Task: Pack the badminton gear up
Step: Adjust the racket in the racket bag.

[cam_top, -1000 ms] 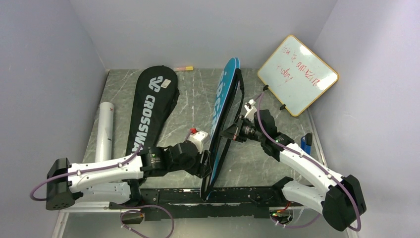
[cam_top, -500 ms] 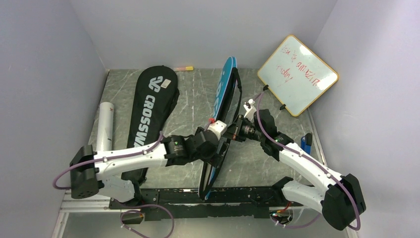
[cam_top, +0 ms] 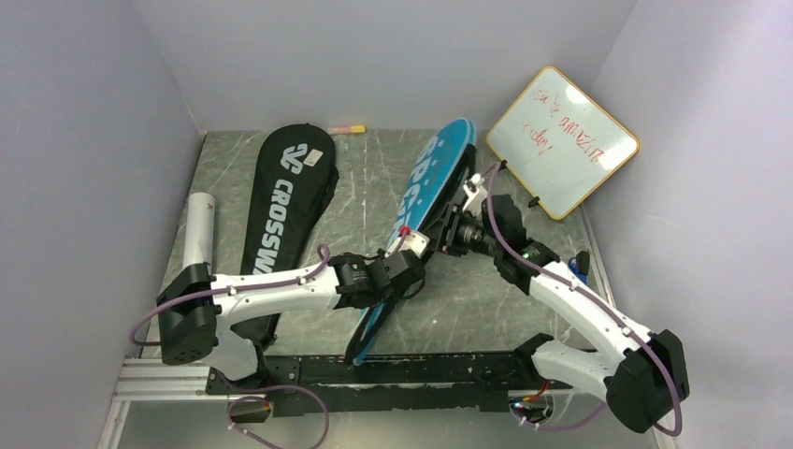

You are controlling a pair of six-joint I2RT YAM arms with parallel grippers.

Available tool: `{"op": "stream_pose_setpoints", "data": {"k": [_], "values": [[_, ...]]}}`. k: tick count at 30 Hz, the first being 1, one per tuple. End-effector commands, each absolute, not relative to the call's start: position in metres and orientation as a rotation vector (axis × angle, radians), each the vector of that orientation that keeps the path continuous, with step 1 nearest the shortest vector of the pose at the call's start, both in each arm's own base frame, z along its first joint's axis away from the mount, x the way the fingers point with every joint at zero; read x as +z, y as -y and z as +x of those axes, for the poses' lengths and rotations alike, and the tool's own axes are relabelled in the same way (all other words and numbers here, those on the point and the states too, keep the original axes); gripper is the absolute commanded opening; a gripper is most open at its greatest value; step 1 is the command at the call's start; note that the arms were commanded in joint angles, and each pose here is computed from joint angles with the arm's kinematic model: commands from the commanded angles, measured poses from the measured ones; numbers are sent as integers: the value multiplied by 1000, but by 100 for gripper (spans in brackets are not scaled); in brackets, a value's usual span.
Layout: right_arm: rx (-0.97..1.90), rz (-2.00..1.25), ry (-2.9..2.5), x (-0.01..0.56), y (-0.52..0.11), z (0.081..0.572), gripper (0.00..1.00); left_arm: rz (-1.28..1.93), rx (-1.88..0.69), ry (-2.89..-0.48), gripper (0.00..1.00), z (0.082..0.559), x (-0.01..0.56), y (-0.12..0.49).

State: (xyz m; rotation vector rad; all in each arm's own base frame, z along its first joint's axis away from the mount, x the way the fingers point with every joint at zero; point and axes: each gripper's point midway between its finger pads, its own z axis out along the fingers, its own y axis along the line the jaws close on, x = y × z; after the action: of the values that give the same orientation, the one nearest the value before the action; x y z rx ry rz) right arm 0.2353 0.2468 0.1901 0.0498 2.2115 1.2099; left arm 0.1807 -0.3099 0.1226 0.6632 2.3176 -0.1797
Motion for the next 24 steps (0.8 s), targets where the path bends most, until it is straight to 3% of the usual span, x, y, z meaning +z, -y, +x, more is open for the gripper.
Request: {"op": "stream_pose_setpoints", "data": {"k": [1, 8, 15, 24], "values": [[937, 19, -2068, 242, -216, 281, 47, 642, -89, -2256, 5, 190, 154, 285], [609, 218, -2076, 237, -141, 334, 42, 703, -47, -2254, 5, 182, 155, 258], [392, 436, -2048, 205, -79, 343, 37, 753, -10, -2281, 5, 175, 145, 247], [446, 578, -2033, 186, -47, 354, 32, 757, -101, -2290, 5, 166, 146, 248]]}}
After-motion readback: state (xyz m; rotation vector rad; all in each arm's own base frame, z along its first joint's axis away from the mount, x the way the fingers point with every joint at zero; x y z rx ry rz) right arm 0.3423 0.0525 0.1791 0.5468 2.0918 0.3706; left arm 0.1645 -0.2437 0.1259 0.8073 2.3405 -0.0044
